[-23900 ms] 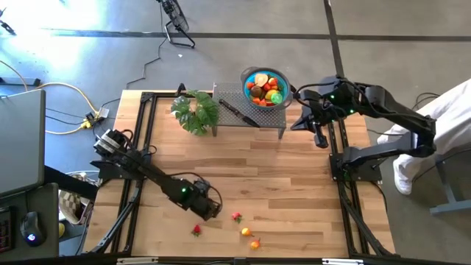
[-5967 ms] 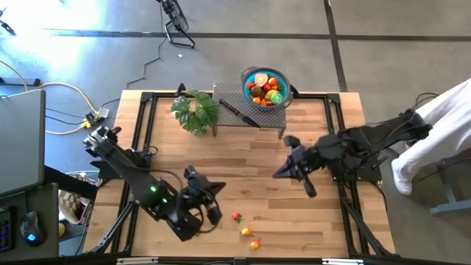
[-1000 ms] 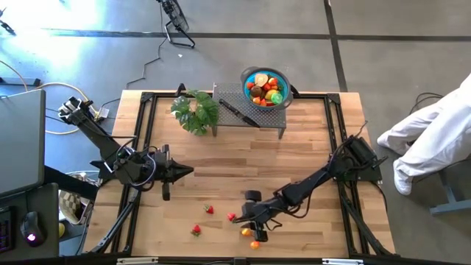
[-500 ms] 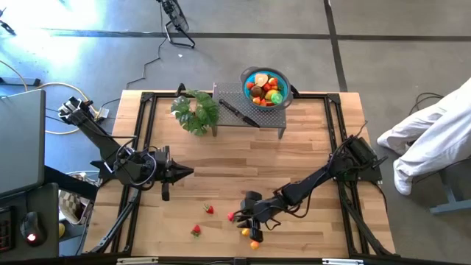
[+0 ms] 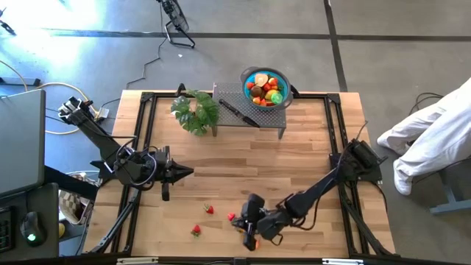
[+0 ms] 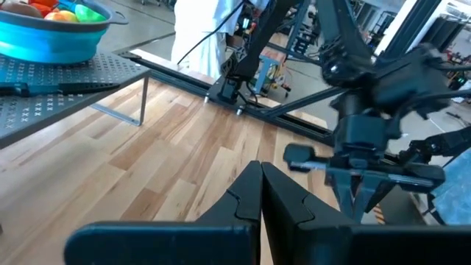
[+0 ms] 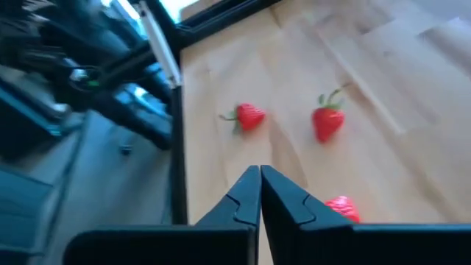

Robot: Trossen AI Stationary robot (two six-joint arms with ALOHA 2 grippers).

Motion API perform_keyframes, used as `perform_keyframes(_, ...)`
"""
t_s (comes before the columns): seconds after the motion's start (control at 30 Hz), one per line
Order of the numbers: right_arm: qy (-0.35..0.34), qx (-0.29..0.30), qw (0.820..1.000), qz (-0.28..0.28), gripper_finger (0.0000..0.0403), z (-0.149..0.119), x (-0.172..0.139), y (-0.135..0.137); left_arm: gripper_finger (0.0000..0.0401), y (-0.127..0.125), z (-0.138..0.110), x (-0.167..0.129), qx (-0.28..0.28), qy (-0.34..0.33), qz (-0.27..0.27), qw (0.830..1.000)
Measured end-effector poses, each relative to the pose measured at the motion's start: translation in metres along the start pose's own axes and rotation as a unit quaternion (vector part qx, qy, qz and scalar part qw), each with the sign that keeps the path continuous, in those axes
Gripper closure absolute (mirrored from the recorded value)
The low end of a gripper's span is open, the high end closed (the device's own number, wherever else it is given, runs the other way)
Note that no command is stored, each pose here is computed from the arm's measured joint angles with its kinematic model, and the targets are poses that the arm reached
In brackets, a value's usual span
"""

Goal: Pick & Place Fruit
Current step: Put the red strawberry in the blue bowl on the shelf

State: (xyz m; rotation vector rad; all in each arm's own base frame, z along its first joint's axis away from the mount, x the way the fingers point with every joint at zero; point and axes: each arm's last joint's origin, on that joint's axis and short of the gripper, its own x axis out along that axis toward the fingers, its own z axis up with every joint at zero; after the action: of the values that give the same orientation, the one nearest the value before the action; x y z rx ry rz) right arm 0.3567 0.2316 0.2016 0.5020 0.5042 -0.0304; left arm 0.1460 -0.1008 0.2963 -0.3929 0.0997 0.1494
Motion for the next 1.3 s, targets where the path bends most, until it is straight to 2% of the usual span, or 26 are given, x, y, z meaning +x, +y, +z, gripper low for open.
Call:
perform_keyframes(0.13, 0.014, -0.019, 0.999, -0.040, 0.0401, 0.004, -0.001, 0.011, 0.0401, 0.000, -0.002, 0.000, 0.007, 0.011, -0.007, 1.000)
perform_keyframes(0.33, 0.042, -0.020, 0.996, -0.072, 0.0401, -0.013, 0.014, 0.015, 0.0401, 0.001, -0.004, 0.000, 0.017, 0.020, -0.004, 1.000)
perform_keyframes(0.5, 0.081, -0.019, 0.990, -0.115, 0.0401, -0.026, 0.018, 0.005, 0.0401, 0.001, -0.003, -0.001, 0.014, 0.018, -0.005, 1.000)
perform_keyframes(0.7, 0.118, -0.005, 0.988, -0.104, 0.0390, -0.023, 0.021, -0.001, 0.0401, 0.002, -0.003, -0.001, 0.014, 0.017, -0.005, 1.000)
perform_keyframes(0.83, 0.148, 0.013, 0.984, -0.094, 0.0346, -0.023, 0.031, -0.010, 0.0401, 0.002, -0.003, -0.001, 0.014, 0.018, -0.005, 1.000)
perform_keyframes(1.1, 0.160, 0.012, 0.981, -0.109, 0.0209, -0.029, 0.038, -0.018, 0.0401, 0.002, -0.004, -0.001, 0.020, 0.022, -0.002, 1.000)
perform_keyframes(1.3, 0.168, 0.010, 0.979, -0.116, 0.0167, -0.033, 0.041, -0.021, 0.0401, 0.003, -0.005, -0.001, 0.024, 0.025, 0.000, 0.999)
